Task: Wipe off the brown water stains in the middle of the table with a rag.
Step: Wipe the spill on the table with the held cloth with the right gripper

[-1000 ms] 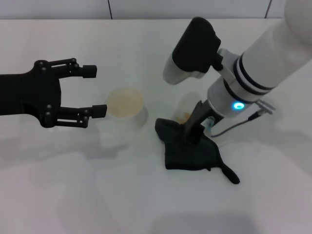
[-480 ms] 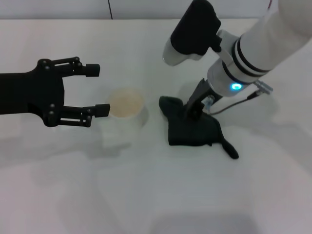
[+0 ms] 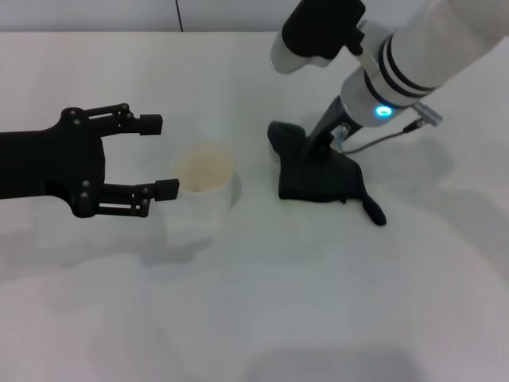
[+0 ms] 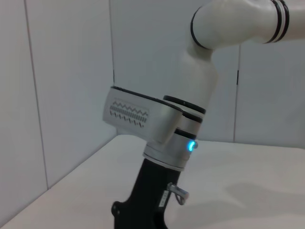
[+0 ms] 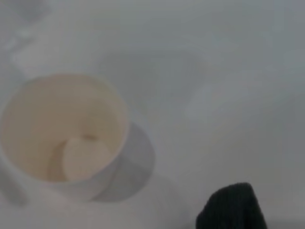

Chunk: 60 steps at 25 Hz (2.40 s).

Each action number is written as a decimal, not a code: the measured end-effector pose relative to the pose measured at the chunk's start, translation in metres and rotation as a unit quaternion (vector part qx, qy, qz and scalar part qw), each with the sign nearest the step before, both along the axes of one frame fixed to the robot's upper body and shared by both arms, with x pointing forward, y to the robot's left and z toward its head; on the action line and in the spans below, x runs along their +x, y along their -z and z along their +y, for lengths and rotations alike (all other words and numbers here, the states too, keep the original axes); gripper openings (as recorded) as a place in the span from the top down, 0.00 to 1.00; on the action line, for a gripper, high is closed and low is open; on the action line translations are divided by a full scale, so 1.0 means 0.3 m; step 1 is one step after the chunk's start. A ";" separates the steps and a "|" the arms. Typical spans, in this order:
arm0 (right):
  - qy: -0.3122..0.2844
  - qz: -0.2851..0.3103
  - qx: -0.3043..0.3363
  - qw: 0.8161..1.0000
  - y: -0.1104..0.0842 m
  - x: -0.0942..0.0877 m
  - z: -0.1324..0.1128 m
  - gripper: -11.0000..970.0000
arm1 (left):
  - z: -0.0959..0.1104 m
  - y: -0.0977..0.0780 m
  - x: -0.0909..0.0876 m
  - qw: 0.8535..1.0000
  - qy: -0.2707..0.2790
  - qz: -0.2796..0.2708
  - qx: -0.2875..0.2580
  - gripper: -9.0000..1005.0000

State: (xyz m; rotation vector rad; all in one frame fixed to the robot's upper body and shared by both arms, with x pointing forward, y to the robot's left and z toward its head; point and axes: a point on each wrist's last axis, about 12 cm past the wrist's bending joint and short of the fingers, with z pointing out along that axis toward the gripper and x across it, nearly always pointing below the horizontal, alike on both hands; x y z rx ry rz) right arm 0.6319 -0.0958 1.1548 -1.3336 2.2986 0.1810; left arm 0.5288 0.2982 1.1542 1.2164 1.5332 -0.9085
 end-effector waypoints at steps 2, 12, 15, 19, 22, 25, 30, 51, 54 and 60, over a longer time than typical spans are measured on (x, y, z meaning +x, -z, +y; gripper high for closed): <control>0.000 -0.008 0.002 1.000 -0.007 0.008 0.004 0.83 | -0.004 0.004 0.001 1.000 0.000 -0.001 0.001 0.13; -0.035 0.005 -0.007 0.999 0.008 -0.032 0.055 0.82 | -0.011 0.009 0.004 1.000 0.002 -0.002 0.000 0.13; -0.053 0.019 -0.010 0.998 0.014 -0.061 0.077 0.82 | -0.011 0.010 0.004 1.000 0.001 -0.002 0.000 0.13; -0.075 0.027 -0.014 0.997 0.011 -0.096 0.099 0.82 | -0.010 0.009 0.005 1.000 0.001 -0.004 0.001 0.13; -0.087 0.036 -0.016 0.995 0.010 -0.124 0.099 0.81 | -0.008 0.007 0.007 1.000 0.001 -0.005 0.001 0.13; -0.098 0.048 -0.015 0.994 0.012 -0.154 0.100 0.81 | -0.008 0.005 0.008 1.000 0.002 -0.008 0.002 0.13; -0.112 0.072 -0.022 0.991 0.026 -0.201 0.090 0.81 | -0.009 0.006 0.009 1.000 0.001 -0.012 0.002 0.13; -0.102 0.017 -0.042 0.994 0.000 -0.105 0.147 0.80 | -0.016 0.014 0.006 1.000 -0.002 -0.009 -0.001 0.13; -0.096 0.010 -0.046 0.994 0.002 -0.085 0.147 0.80 | -0.018 0.018 0.005 1.000 -0.004 -0.008 -0.003 0.13; -0.074 -0.001 -0.052 0.996 0.015 -0.040 0.132 0.79 | -0.023 0.021 0.004 1.000 -0.004 -0.008 -0.005 0.13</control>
